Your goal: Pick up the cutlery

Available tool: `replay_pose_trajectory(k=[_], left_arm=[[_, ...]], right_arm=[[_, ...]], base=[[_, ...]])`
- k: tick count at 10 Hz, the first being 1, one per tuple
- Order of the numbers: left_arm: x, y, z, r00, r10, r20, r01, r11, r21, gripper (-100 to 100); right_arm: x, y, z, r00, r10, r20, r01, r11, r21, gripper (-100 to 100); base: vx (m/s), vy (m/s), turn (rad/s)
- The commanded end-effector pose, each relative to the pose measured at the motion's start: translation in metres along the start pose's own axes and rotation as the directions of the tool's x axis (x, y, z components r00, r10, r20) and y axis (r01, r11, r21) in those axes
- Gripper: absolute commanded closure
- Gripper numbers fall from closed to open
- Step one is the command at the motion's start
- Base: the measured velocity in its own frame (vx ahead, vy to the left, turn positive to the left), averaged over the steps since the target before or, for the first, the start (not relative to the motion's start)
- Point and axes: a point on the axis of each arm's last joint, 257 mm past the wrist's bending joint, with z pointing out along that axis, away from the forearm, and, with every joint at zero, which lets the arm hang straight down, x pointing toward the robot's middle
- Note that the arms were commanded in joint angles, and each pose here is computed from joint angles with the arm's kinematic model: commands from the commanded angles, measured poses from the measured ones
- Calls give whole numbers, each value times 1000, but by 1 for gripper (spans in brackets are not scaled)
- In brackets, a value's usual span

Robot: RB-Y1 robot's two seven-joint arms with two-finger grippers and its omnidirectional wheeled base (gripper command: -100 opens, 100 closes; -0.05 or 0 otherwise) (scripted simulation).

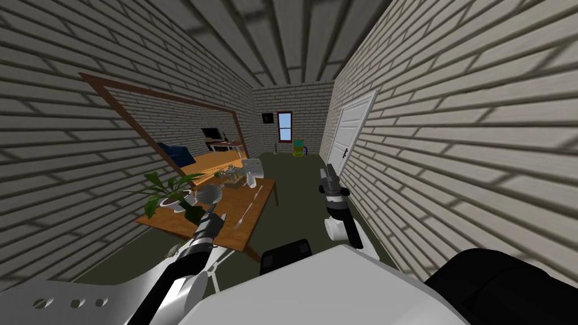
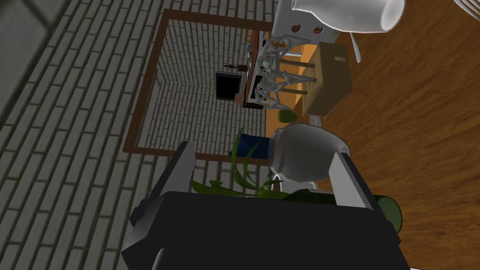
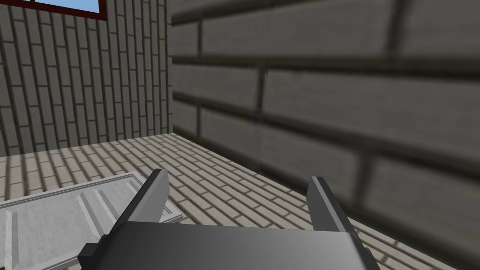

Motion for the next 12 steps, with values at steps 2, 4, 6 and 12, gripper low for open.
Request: replay_pose_trajectory(k=[2, 4, 6, 12], left_arm=[[-8, 33, -5, 999, -24, 22, 26, 995, -98, -100], [-19, 58, -9, 998, -44, 45, 51, 984, -171, -100], [-31, 82, -16, 995, -61, 73, 77, 967, -243, -100], [-71, 153, -46, 979, -98, 181, 170, 881, -440, -100]], right_arm=[[0, 0, 0, 1000, 0, 0, 0, 1000, 0, 0], [0, 0, 0, 1000, 0, 0, 0, 1000, 0, 0], [0, 0, 0, 1000, 0, 0, 0, 1000, 0, 0], [0, 0, 0, 1000, 0, 0, 0, 1000, 0, 0]], base=[[63, -17, -120], [43, -11, -110], [61, -15, -99], [78, -12, -94]])
